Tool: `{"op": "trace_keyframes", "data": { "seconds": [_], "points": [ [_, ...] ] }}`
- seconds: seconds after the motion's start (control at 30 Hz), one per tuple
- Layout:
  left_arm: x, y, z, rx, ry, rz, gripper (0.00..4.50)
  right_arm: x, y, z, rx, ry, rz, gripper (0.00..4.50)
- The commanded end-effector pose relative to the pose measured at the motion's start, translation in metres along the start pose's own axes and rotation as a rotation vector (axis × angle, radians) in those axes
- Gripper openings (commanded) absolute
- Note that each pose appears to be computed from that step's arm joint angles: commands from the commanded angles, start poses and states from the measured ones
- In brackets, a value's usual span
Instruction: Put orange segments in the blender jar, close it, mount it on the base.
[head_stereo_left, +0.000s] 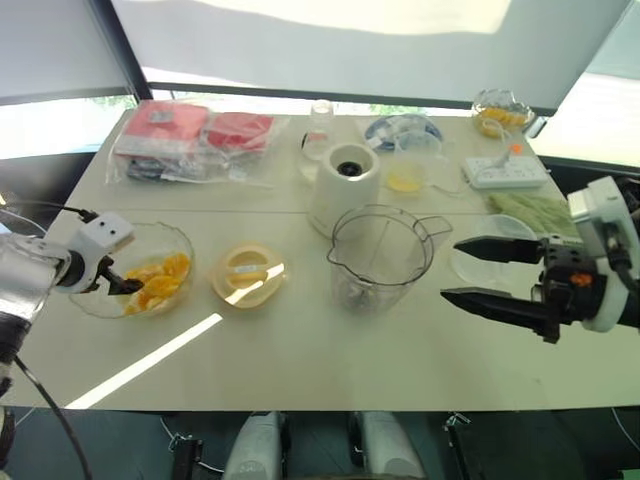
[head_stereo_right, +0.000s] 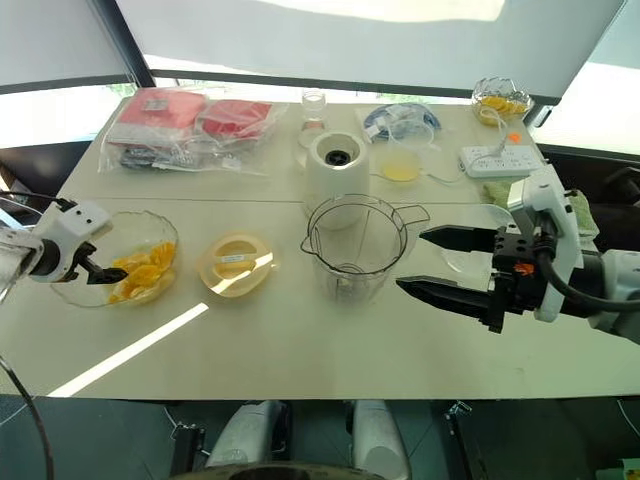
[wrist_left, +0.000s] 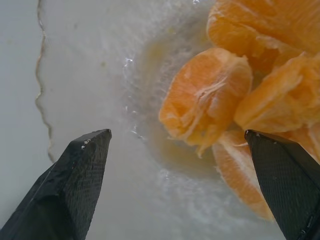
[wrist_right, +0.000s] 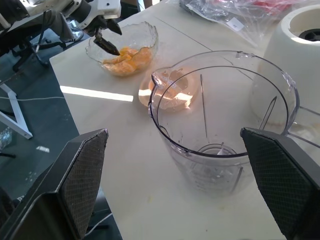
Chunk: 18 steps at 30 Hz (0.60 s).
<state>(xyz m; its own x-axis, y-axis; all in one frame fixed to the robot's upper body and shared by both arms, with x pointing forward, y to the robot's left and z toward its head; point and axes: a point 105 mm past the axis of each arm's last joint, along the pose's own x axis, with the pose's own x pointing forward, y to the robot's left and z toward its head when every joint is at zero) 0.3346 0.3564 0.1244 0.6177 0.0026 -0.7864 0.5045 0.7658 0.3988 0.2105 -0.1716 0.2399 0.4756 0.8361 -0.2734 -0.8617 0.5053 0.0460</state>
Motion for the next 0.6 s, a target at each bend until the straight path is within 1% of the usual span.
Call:
{"op": "trace_keyframes", "data": {
  "seconds": [0.03, 0.17, 0.3, 0.47, 0.6],
  "points": [
    [0.0, 0.008, 0.011, 0.107, -0.007, -0.011, 4.45, -0.001, 0.003, 0.01, -0.04, -0.02, 0.003, 4.5],
    [0.009, 0.006, 0.02, 0.189, 0.005, -0.07, 4.45, -0.001, 0.004, 0.011, -0.04, -0.02, 0.005, 4.5],
    [0.016, 0.001, 0.022, 0.241, 0.027, -0.131, 4.45, 0.0, 0.004, 0.008, -0.038, -0.019, -0.007, 4.5],
    [0.027, -0.001, 0.019, 0.258, 0.074, -0.135, 4.45, 0.0, 0.005, 0.009, -0.043, -0.033, -0.036, 4.5],
    [0.04, -0.01, 0.023, 0.285, 0.069, -0.161, 4.45, -0.003, 0.008, 0.01, -0.042, -0.036, -0.05, 4.5]
  ]
}}
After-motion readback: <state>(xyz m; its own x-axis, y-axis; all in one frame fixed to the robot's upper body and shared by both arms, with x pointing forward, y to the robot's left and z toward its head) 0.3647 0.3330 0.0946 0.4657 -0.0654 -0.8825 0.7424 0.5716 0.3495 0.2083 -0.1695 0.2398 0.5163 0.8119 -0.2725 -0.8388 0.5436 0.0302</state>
